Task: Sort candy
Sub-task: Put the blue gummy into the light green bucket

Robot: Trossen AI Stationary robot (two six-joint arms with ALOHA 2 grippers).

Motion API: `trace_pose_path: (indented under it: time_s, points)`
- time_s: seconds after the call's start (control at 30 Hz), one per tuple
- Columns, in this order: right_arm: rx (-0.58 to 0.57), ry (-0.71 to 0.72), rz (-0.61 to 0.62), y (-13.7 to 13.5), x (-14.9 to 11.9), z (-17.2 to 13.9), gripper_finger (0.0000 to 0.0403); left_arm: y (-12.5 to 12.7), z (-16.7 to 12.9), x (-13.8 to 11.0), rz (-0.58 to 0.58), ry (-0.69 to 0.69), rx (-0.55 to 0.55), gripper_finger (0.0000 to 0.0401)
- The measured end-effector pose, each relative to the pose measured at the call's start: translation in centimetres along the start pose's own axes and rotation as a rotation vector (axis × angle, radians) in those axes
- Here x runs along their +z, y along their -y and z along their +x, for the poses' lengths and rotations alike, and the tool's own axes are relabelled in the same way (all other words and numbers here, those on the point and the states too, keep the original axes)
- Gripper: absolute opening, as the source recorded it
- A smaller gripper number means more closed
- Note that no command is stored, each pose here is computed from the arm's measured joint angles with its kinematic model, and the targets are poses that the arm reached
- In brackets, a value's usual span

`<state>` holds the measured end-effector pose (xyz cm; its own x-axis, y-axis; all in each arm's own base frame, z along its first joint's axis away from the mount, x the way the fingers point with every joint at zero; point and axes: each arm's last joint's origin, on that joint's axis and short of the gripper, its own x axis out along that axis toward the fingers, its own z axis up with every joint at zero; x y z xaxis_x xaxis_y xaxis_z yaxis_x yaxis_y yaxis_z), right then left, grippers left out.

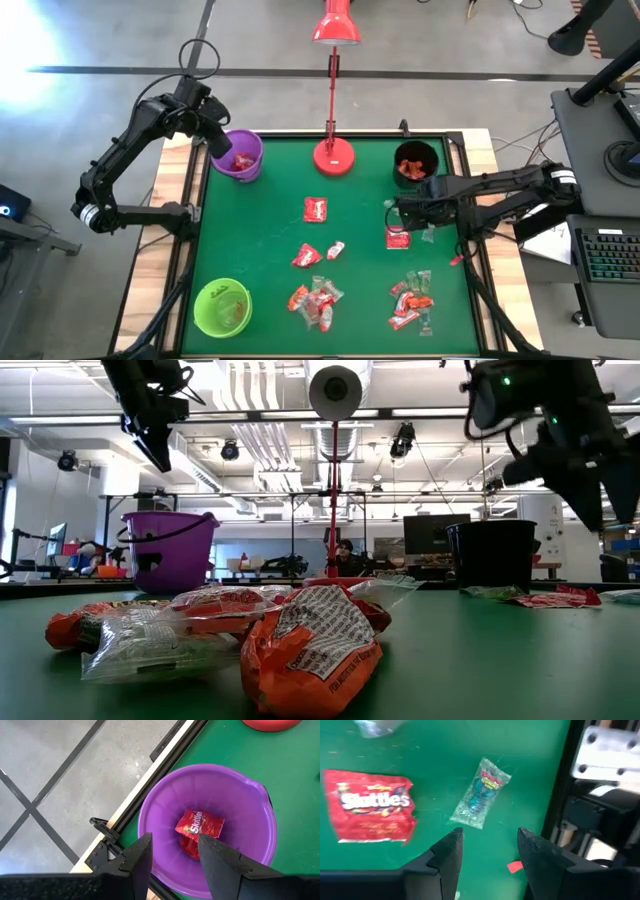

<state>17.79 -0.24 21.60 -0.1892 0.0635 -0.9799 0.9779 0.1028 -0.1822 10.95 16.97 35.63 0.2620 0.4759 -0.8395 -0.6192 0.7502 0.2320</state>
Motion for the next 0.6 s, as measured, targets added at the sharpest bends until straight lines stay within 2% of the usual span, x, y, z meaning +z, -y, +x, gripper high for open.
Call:
trace_pose_path:
  time_s: [0.13, 0.3, 0.6]
  points:
    - [0.024, 0.002, 0.029, -0.2, -0.2, 2.0, 0.018, 0.0, 0.0, 0.0, 0.0, 0.0, 0.0, 0.0141]
    - [0.052, 0.007, 0.053, -0.4, -0.2, 3.0, 0.018, 0.0, 0.0, 0.0, -0.001, 0.0, 0.0, 0.0141]
    - [0.036, 0.013, 0.098, 0.1, -0.1, 5.0, 0.0178, 0.0, 0.0, 0.0, -0.001, 0.0, 0.0, 0.0141]
